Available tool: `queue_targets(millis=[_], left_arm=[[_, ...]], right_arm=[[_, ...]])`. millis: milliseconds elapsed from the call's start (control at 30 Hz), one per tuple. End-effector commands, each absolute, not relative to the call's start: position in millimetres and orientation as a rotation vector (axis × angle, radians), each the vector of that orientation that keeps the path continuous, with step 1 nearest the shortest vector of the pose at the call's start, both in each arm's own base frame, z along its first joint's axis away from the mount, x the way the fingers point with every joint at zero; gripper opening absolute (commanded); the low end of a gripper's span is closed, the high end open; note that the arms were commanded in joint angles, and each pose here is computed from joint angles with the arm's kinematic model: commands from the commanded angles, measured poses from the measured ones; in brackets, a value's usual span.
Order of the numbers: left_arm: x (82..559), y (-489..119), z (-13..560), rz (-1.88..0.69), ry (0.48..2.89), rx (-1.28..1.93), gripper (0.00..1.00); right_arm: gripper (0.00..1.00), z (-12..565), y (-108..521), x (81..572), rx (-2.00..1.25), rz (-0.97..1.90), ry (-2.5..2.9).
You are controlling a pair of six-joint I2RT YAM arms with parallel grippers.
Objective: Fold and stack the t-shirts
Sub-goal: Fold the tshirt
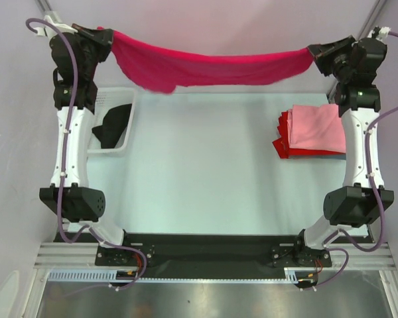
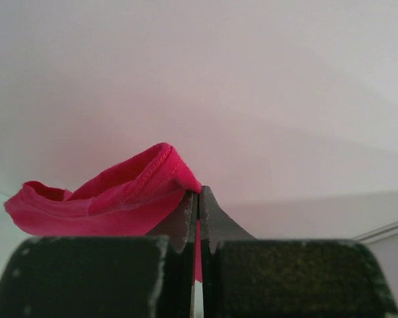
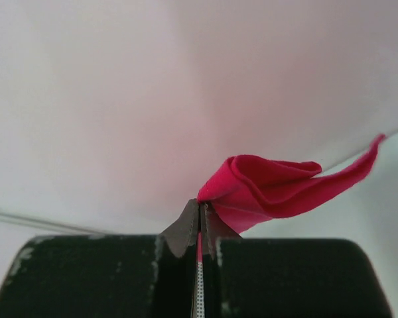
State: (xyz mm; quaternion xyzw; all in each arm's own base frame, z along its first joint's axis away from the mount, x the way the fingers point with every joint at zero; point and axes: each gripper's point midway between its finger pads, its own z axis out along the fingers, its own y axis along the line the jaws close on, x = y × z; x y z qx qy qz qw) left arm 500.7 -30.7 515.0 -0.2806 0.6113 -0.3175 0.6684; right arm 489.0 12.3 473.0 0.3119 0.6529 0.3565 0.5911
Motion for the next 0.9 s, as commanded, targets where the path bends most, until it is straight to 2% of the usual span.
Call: queue_targets(millis=[0, 100, 167, 233, 267, 300, 333, 467, 667, 867], left_arm=[[517.7, -23.2, 523.1, -0.788, 1.324, -0.617, 0.00], [533.4, -18.2, 468.9, -0.754, 1.399, -0.650, 0.00], [532.0, -10.1, 422.7, -0.702, 1.442, -0.690, 0.00], [526.5, -7.8, 400.2, -0.685, 1.430, -0.694, 0.00], [522.5, -7.4, 345.1, -0.665, 1.508, -0.744, 0.00], [512.3, -8.9, 337.6, -0.684, 1.500, -0.760, 0.00], [505.5, -12.3, 297.0, -0.698, 1.536, -0.782, 0.00], [480.4, -24.4, 236.4, -0.729, 1.619, -0.814, 0.00], [443.2, -26.4, 192.2, -0.683, 1.685, -0.827, 0.00], [395.9, -22.4, 159.3, -0.643, 1.733, -0.872, 0.00]], right_arm=[[0.00, 453.4, 30.3, 514.2, 0.627, 0.973, 1.533], [0.00, 414.2, 41.4, 524.3, 0.631, 1.077, 1.584], [0.00, 368.4, 43.6, 531.7, 0.677, 1.082, 1.654], [0.00, 321.8, 44.8, 533.6, 0.715, 1.076, 1.717], [0.00, 304.0, 45.0, 531.7, 0.734, 1.071, 1.743], [0.00, 290.6, 45.1, 531.1, 0.735, 1.066, 1.755], [0.00, 257.5, 45.5, 525.2, 0.776, 1.054, 1.808], [0.00, 193.0, 46.3, 506.9, 0.846, 1.028, 1.900], [0.00, 130.1, 49.9, 468.1, 0.902, 0.992, 2.008], [0.00, 102.7, 50.7, 429.0, 0.929, 0.931, 2.048]])
